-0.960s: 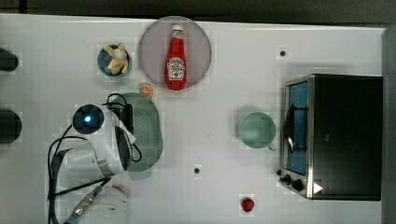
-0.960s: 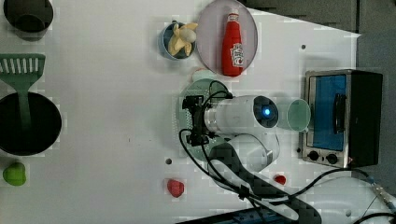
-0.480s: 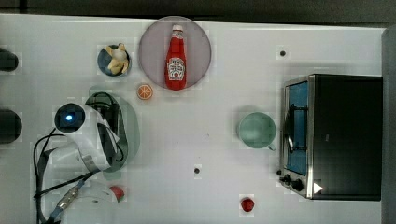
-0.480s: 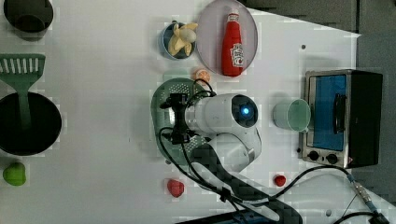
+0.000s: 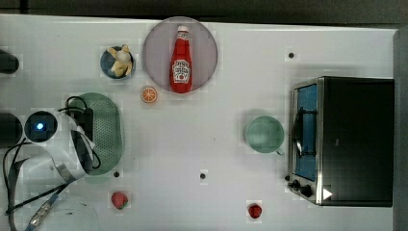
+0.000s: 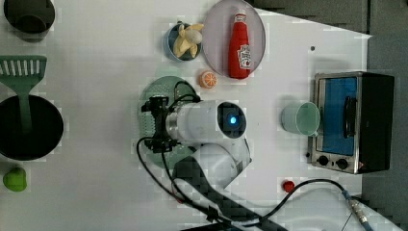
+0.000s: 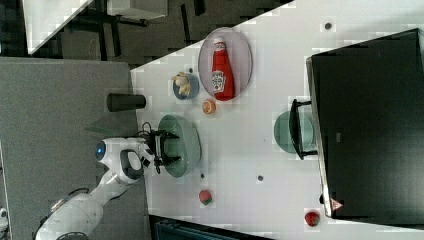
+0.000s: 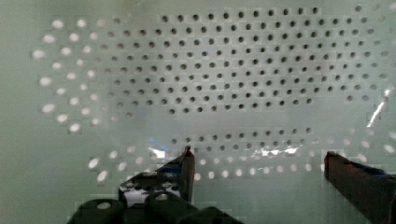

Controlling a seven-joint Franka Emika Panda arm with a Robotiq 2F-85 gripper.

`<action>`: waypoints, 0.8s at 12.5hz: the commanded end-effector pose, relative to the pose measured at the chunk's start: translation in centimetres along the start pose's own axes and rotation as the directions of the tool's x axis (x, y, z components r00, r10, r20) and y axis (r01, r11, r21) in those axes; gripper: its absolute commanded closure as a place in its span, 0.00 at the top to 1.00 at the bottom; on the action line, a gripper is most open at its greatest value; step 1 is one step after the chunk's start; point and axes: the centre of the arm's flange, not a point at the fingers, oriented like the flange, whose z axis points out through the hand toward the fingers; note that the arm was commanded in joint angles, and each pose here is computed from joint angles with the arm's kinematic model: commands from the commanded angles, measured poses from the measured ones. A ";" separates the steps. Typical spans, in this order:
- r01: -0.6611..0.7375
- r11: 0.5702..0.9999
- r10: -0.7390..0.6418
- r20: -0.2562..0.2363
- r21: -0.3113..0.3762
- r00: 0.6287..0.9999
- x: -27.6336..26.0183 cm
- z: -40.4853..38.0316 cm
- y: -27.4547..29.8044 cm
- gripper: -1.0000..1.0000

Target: Drag strainer right to left.

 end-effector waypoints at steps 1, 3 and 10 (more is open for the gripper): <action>-0.029 1.000 0.029 0.009 -0.012 1.000 -2.0 0.6 0.4 1.00; -0.029 1.000 0.029 0.021 -0.009 0.999 -3.0 0.8 0.3 1.00; 0.177 0.984 -0.177 0.005 0.008 0.984 -2.4 -6.2 -1.6 1.00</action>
